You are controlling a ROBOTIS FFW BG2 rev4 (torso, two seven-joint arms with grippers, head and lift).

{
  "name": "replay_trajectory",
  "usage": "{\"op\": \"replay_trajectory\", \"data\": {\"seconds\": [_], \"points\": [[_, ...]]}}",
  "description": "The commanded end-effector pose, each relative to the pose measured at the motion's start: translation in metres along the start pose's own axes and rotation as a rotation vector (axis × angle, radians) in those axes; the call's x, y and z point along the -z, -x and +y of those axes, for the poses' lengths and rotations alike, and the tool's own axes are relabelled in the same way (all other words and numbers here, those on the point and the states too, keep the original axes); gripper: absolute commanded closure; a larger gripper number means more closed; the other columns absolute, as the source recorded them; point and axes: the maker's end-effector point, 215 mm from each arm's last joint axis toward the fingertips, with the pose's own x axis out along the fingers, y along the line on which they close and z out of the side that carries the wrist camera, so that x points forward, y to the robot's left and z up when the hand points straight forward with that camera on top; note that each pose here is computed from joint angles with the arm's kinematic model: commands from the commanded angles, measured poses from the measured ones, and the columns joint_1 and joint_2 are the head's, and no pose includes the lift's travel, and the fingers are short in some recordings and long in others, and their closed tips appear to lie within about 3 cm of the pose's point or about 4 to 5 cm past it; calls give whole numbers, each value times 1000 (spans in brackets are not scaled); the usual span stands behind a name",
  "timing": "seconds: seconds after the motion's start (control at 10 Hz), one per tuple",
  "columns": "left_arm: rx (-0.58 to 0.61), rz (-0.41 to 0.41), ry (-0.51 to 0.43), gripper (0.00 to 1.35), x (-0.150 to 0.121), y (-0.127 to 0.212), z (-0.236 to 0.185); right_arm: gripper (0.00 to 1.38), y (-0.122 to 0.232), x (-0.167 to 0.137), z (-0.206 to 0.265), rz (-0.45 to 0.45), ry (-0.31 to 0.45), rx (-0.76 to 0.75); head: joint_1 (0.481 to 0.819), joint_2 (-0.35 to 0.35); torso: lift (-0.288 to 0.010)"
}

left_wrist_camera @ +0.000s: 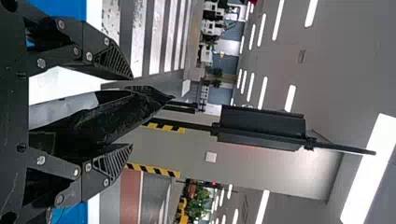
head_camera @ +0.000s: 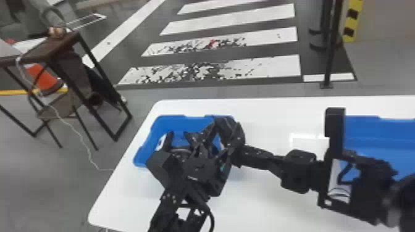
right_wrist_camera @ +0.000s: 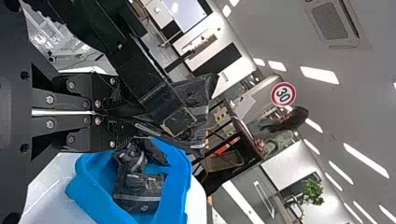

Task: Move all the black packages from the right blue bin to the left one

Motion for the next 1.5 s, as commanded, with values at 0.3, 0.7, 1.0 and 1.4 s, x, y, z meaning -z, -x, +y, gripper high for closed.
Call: {"op": "replay_trajectory", "data": {"seconds": [0.3,0.7,1.0,1.4], "points": [[-29,-7,-17,1222,-8,4,7,978,2,-6,-10,-46,-29,10,695,350,-140],[-248,-57,-357,1220,-1,-40,121,136,20,-6,-28,-109,-94,46,695,350,-140],[-284,-143,-259,156,20,-53,149,170,43,-11,-46,-147,-101,90,695,350,-140],[-188,-419,-117,387,-46,-1,82,119,157,-60,-113,-353,103,392,695,334,-140]]}}
